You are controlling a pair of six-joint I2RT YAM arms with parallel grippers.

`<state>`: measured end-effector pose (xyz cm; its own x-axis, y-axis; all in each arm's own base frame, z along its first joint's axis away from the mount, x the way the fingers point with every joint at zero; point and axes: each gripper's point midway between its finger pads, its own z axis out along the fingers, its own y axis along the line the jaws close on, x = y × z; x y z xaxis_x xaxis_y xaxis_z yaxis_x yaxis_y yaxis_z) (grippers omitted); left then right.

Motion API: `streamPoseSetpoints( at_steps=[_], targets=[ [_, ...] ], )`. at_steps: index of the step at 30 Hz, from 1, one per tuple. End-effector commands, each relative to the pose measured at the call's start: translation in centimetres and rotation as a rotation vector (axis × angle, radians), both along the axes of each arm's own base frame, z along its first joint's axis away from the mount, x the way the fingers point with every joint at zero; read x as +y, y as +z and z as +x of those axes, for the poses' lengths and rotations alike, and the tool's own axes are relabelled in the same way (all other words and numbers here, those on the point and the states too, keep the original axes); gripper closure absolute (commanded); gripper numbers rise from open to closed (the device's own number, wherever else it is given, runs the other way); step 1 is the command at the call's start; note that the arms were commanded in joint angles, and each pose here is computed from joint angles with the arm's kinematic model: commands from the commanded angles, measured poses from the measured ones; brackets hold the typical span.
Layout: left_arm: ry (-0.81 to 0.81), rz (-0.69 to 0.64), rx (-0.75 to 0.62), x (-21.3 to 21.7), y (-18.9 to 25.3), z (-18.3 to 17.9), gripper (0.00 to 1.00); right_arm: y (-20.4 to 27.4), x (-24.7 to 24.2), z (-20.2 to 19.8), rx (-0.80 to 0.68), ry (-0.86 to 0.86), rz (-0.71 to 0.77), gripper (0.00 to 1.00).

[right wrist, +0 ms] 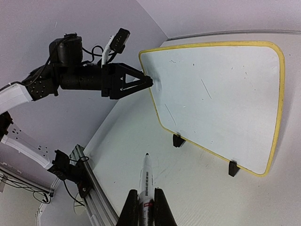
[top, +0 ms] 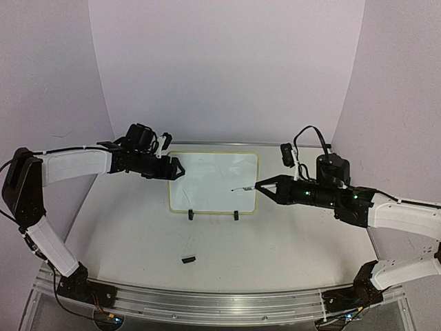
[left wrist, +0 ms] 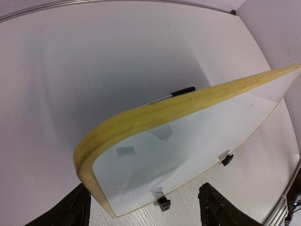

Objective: Write a sentence on the whiteboard
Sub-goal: Hold the whiteboard at the center of the board.

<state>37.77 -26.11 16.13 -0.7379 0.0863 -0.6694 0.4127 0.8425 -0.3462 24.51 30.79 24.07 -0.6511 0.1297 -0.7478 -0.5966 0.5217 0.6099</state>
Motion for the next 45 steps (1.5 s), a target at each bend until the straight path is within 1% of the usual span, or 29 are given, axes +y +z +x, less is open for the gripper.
streamPoseSetpoints(
  at_steps=[1, 7, 20, 23, 28, 35, 42, 45],
  targets=[
    [-0.039, -0.075, -0.052, -1.4, 2.7, 0.9, 0.22, 0.8, 0.3, 0.2, -0.035, -0.002, 0.022, 1.00],
    [-0.070, -0.125, -0.027, -2.4, 2.8, 0.3, 0.23, 0.7, 0.5, 0.4, -0.032, 0.002, 0.021, 1.00],
    [-0.098, -0.148, -0.007, -3.5, 2.4, -0.4, 0.22, 0.3, 0.7, 0.5, -0.025, 0.001, 0.019, 1.00],
    [-0.107, -0.140, -0.023, -3.2, 2.5, -0.5, 0.20, 0.5, 0.6, 0.5, -0.028, -0.001, 0.022, 1.00],
    [-0.152, -0.128, -0.065, -2.4, 2.6, -1.1, 0.13, 0.9, 0.6, 0.5, -0.036, -0.005, 0.024, 1.00],
    [-0.189, -0.187, -0.109, 0.0, 2.6, -1.1, 0.10, 1.3, 1.6, 0.7, -0.052, 0.002, 0.004, 1.00],
    [-0.274, -0.260, -0.159, 1.2, 2.5, -1.5, 0.13, 2.2, 3.9, 1.4, -0.090, 0.015, -0.015, 1.00],
    [-0.299, -0.269, -0.164, 1.5, 1.9, -1.3, 0.19, 2.6, 5.3, 1.7, -0.104, 0.027, -0.014, 1.00]
  ],
)
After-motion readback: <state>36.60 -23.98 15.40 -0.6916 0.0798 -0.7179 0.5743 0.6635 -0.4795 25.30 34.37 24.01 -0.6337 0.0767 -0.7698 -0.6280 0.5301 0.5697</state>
